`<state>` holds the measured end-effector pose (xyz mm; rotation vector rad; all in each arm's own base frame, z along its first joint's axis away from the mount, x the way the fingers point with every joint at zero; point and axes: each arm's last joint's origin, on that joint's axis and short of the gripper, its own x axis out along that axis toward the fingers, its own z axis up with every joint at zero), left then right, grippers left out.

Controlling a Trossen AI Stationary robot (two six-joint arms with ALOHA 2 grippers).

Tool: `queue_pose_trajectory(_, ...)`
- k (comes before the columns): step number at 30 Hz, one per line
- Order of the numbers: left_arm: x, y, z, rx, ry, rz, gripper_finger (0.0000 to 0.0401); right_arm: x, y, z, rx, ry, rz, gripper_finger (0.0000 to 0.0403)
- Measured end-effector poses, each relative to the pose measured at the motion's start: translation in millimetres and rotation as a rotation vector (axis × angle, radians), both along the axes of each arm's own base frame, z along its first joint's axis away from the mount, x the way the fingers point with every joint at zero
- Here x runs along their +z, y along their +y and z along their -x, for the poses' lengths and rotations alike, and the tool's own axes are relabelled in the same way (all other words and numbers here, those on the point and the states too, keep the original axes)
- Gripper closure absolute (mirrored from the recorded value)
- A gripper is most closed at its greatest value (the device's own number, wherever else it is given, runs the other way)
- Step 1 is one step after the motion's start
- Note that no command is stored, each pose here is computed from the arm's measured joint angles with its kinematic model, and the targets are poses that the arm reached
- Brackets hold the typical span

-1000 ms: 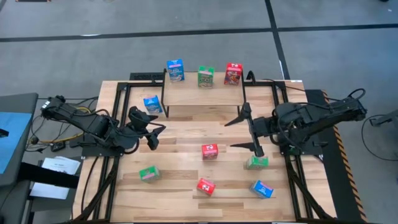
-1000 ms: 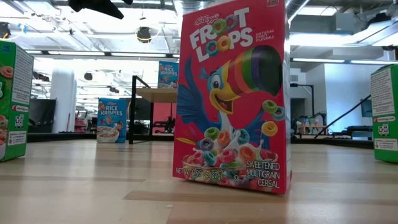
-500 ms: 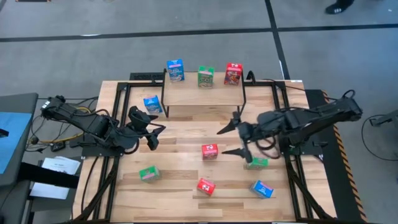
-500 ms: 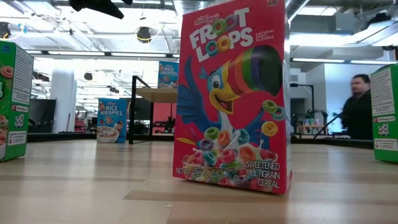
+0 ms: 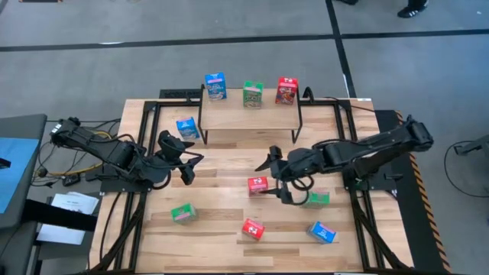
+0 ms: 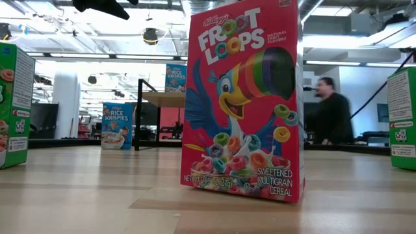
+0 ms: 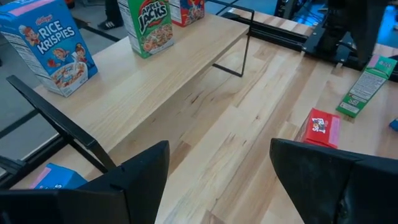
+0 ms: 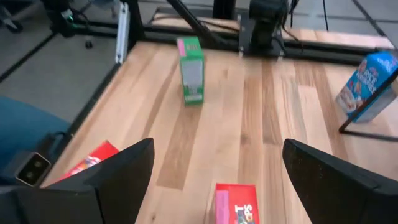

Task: Stack cereal on shelf
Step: Put the top red cereal box on the shelf aligned with the other red cereal box

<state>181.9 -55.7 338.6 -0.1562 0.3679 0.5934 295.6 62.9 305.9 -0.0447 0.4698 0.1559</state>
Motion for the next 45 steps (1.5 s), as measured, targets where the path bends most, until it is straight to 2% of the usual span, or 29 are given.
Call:
queue_pose_trajectory(17,0,0,0,0.002,-0.005,0.009,0.0134,-69,-11,-33,-0.053,0.284,0.054,0.0024)
queue_pose_trajectory(25,0,0,0,0.01,-0.019,0.033,0.0134,-87,-14,-40,-0.067,0.353,0.064,0.0023)
queue_pose_trajectory(32,0,-1,0,-0.006,-0.016,0.052,0.0134,-90,-15,-38,-0.067,0.389,0.071,0.0025)
queue_pose_trajectory(45,0,-1,0,-0.009,-0.011,0.044,0.0134,-92,-15,-36,-0.088,0.416,0.047,0.0118)
